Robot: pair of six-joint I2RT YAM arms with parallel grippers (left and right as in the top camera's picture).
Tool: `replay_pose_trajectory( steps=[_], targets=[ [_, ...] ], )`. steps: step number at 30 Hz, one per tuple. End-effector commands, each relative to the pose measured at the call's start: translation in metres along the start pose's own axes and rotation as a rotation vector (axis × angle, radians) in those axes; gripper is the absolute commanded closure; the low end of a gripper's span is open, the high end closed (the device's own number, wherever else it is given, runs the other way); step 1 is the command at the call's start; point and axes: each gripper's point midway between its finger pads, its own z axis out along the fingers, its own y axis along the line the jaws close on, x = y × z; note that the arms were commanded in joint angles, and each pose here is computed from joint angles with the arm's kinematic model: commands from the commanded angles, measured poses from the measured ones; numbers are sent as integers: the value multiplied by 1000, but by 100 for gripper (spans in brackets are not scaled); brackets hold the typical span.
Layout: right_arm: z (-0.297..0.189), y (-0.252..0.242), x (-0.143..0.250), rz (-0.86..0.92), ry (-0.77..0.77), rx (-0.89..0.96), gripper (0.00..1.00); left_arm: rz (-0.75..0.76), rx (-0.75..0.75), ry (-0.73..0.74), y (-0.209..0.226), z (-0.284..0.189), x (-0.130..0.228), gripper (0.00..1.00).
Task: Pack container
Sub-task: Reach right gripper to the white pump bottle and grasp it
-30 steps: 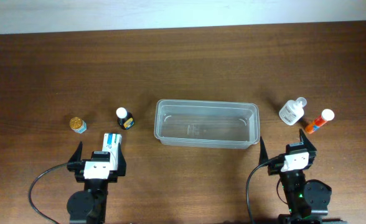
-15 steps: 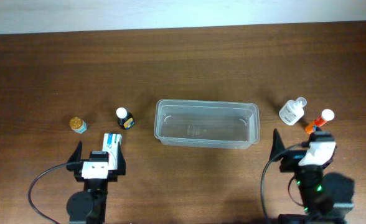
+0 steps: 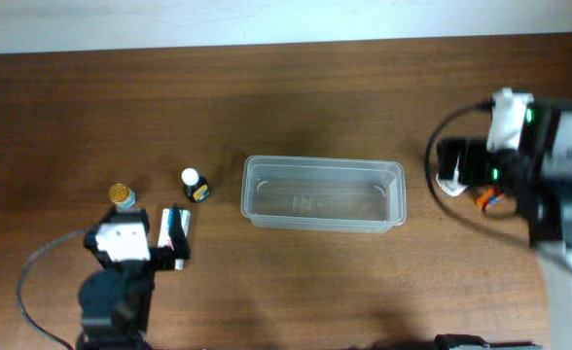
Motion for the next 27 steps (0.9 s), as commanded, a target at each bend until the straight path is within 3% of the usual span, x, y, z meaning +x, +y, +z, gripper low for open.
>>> replay_pose_trajectory(
  steps=[1, 9, 15, 27],
  targets=[
    [15, -3, -24, -17, 141, 1, 2, -12, 1, 121, 0, 15, -26, 1],
    [58, -51, -26, 124, 299, 31, 2, 5, 3, 484, -3, 59, -39, 1],
    [91, -73, 0, 154, 432, 39, 0, 16, 1, 710, -4, 74, 1, 1],
    [143, -76, 47, 184, 666, 10, 7, 24, 2, 880, -5, 85, 45, 1]
  ],
)
